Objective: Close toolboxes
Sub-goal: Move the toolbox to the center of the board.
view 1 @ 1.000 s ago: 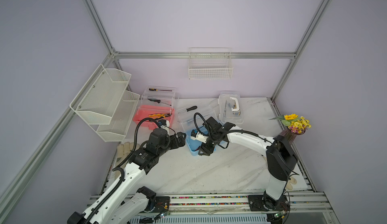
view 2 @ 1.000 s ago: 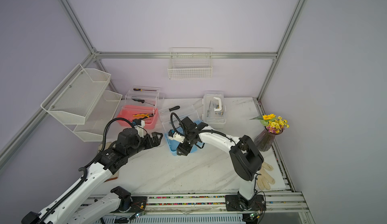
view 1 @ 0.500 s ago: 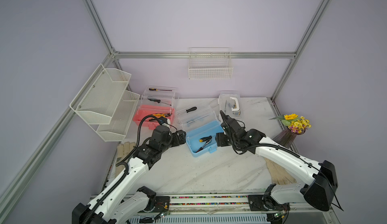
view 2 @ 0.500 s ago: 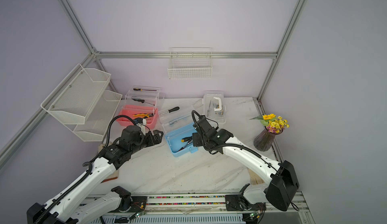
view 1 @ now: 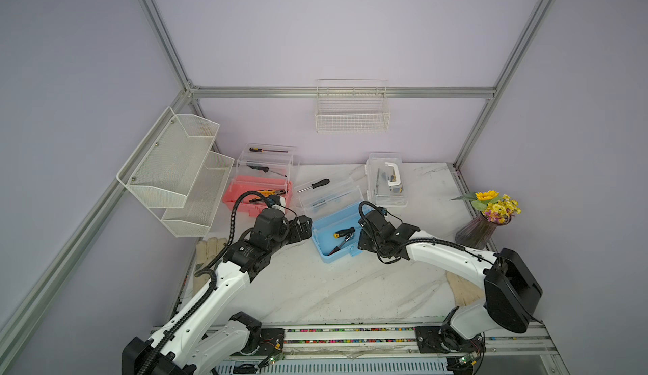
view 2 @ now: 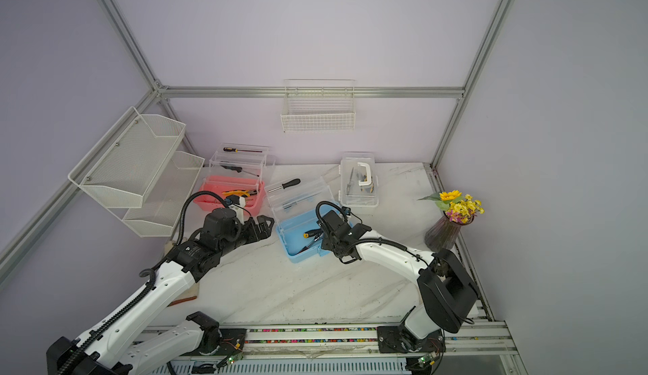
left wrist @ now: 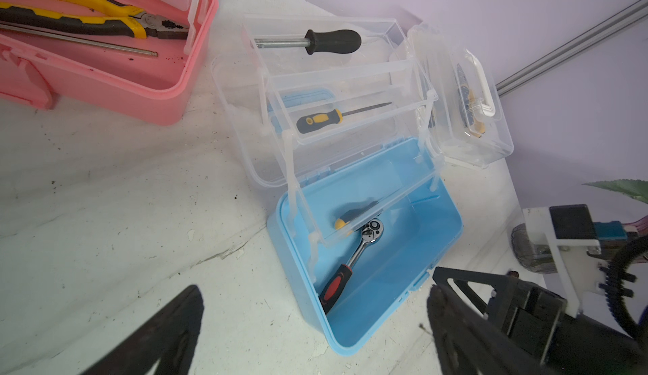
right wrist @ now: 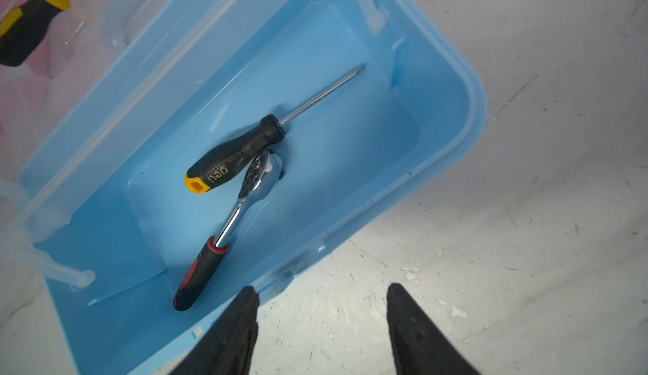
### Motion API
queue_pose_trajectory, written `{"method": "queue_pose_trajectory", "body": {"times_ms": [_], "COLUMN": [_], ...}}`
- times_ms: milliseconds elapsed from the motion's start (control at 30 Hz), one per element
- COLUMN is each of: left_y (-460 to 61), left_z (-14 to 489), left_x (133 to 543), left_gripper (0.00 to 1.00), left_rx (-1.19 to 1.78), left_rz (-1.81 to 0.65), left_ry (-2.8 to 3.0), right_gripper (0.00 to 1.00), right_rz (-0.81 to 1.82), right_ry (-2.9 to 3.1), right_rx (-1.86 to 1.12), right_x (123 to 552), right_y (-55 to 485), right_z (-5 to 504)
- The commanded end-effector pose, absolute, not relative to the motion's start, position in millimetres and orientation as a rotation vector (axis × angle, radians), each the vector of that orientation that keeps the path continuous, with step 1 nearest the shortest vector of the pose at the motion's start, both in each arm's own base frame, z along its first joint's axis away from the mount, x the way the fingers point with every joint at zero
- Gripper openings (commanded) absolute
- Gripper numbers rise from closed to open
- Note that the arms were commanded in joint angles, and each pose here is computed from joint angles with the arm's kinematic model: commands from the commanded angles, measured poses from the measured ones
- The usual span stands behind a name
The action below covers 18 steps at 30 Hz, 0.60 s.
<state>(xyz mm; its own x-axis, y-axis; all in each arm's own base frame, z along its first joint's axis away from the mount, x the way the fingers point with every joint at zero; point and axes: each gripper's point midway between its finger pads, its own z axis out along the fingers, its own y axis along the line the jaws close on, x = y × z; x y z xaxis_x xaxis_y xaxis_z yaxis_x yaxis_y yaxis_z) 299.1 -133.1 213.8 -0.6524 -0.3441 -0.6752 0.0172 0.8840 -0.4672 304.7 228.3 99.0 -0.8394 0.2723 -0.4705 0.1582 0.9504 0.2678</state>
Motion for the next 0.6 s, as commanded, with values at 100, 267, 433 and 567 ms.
{"method": "queue_pose_trajectory", "body": {"times_ms": [100,267,433,567], "left_y": [-133,-128,-124,-121], "left_z": [234,233,236,238], "left_x": [301,297,295,292], "left_gripper": [1.0,1.0,1.0,1.0], "left_rx": [-0.249,-0.258,-0.262,-0.267], "left_rz": [-0.608,-0.599,-0.592,-0.581], "left_ry": [2.152,2.141,2.138,2.138], "right_gripper": [0.6,0.48,0.39,0.27], "right_rz": [0.303,0.288,0.256,0.198], "right_ry": [2.622,2.63,2.686,2.747], "right_rx": [0.364,0.354,0.244,0.121], "right_x": [311,308,299,291], "right_y": [243,238,231,217], "right_z": [73,67,59,47]}}
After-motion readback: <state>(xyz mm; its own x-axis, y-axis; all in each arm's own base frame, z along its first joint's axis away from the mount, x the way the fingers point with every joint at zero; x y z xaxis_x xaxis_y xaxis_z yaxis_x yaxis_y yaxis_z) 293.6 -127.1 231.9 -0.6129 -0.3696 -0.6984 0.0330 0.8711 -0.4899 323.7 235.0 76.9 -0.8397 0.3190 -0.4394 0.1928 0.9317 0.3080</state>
